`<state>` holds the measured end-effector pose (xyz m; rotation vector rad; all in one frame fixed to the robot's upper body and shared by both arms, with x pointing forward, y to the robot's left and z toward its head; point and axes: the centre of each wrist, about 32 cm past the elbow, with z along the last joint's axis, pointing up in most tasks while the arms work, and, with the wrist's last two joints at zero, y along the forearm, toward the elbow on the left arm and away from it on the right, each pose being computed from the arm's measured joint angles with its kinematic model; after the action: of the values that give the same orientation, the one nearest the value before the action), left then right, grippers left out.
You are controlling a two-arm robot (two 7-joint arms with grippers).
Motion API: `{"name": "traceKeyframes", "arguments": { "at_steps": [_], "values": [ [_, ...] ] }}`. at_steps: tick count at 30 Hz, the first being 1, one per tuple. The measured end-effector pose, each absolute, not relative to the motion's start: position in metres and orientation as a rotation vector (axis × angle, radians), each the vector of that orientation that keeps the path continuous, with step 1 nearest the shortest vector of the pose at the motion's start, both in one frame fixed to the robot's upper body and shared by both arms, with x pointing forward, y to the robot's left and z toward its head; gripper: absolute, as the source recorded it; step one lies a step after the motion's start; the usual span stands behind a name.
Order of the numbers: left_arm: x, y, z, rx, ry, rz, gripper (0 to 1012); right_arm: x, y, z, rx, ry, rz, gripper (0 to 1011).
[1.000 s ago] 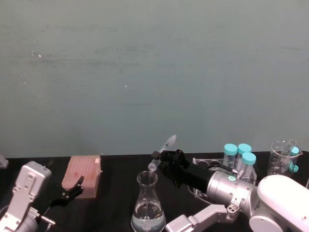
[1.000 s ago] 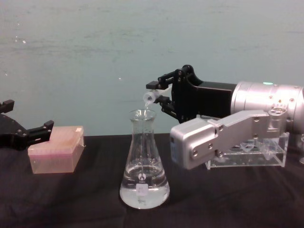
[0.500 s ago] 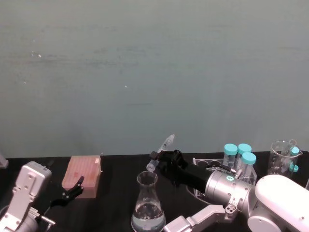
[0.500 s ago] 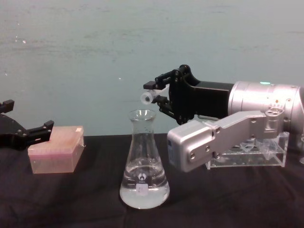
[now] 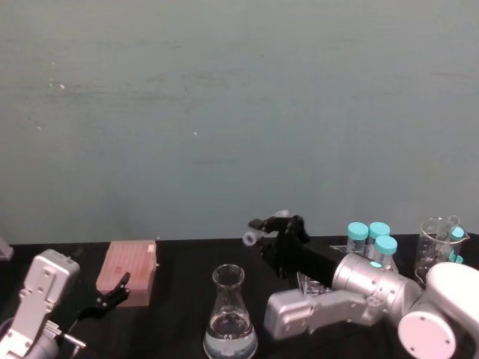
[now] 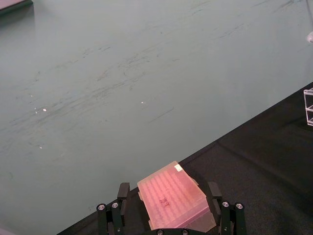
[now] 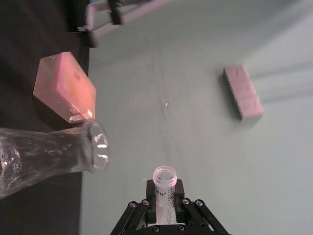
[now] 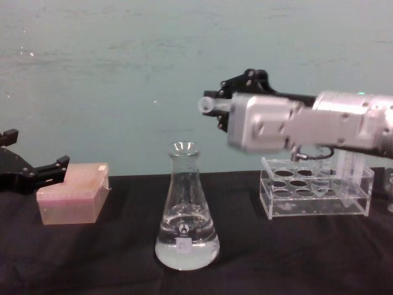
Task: Pour the liquid from the test tube into the beaker using one hand.
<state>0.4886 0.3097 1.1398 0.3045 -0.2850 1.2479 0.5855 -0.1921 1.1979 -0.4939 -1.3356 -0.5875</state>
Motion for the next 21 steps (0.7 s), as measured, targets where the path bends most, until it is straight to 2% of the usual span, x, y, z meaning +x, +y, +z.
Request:
{"name": "traceKeyframes", "arguments": {
  "at_steps": [10,21],
  "values": [
    [0.489,0.310,1.140,0.304,-0.285,1.248,1000,0.598,-0.224,1.217,-0.384,-0.860,-0.728,198],
    [0.489,0.310,1.140,0.304,-0.285,1.248,1000,0.616,-0.256,1.225,-0.293,-0.458,-0.805,199]
  ]
}}
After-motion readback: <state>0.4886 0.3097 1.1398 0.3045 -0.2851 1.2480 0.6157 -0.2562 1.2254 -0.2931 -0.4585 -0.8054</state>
